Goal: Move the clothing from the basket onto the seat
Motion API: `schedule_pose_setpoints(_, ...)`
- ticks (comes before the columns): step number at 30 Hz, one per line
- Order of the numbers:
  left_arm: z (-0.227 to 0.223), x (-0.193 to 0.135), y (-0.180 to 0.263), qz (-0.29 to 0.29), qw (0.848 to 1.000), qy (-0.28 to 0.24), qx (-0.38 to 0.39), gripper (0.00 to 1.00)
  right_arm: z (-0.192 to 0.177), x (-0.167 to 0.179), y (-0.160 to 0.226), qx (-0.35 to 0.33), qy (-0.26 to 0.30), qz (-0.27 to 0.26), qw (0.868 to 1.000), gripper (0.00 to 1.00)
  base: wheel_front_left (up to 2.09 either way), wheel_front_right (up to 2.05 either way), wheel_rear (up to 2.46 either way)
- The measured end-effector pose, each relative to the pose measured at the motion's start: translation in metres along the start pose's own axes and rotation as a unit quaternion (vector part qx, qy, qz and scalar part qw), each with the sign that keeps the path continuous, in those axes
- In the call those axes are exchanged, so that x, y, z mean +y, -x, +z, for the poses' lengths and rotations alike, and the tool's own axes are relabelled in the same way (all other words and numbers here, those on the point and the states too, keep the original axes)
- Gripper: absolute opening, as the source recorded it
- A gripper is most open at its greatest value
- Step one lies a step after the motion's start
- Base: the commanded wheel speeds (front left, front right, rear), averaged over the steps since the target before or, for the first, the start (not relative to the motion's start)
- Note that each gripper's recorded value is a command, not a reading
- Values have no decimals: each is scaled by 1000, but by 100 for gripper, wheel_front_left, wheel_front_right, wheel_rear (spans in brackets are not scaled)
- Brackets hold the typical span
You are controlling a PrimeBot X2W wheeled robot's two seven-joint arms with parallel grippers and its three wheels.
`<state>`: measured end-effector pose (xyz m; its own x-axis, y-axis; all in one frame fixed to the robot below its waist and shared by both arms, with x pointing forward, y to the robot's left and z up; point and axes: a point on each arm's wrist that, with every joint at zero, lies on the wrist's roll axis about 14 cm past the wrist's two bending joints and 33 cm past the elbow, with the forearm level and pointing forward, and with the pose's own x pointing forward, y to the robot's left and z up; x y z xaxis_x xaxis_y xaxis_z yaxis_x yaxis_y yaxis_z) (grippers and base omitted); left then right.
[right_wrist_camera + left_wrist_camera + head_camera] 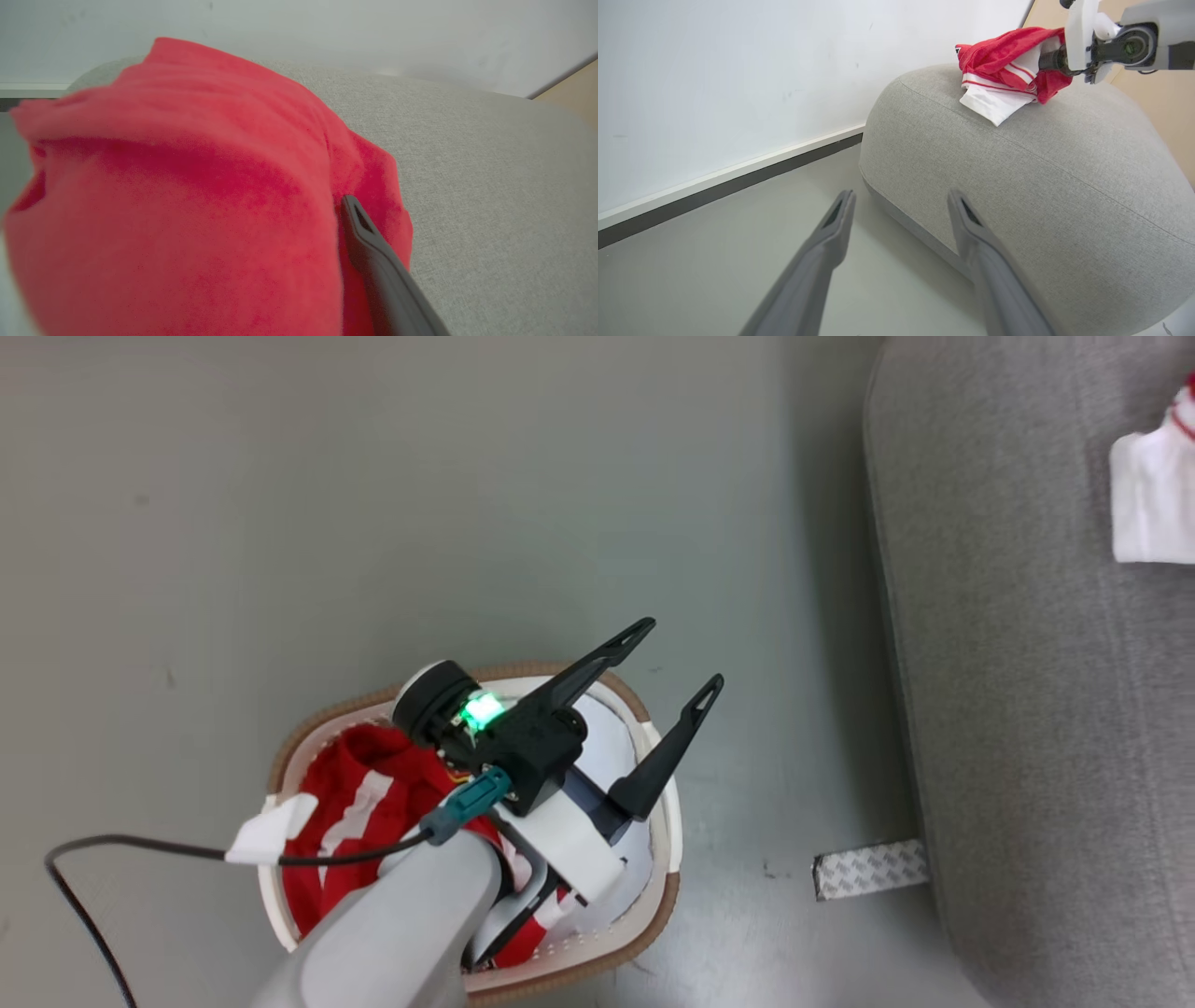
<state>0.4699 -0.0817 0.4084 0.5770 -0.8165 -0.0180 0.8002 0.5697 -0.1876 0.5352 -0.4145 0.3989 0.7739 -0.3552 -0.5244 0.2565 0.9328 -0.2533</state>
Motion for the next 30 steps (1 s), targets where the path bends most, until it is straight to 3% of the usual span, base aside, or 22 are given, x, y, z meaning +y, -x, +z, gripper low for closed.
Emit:
schedule_pose_setpoints(6, 16, -12, 10, 10, 1000, -14, -3, 100, -6, 9, 31, 46, 47, 29, 997, 100, 0, 0, 0)
schedule_pose_setpoints(11, 35, -24, 24, 25, 999, -19, -12, 100, 38, -1, 67, -26, 68, 42, 996, 100, 0, 0, 0)
schedule_pose_setpoints(16, 64, -22, 44, 68, 997, -27, -37, 100, 75, 14, 110, -104, 56, 83, 990, 100, 0, 0, 0)
schedule_pose_setpoints(23, 116, -5, 89, 156, 982, -52, -93, 100, 135, 28, 184, -250, -7, 136, 959, 100, 0, 0, 0)
schedule_pose_setpoints(30, 141, 25, 167, 277, 951, -67, -122, 100, 124, 69, 234, -329, -96, 193, 920, 100, 0, 0, 0)
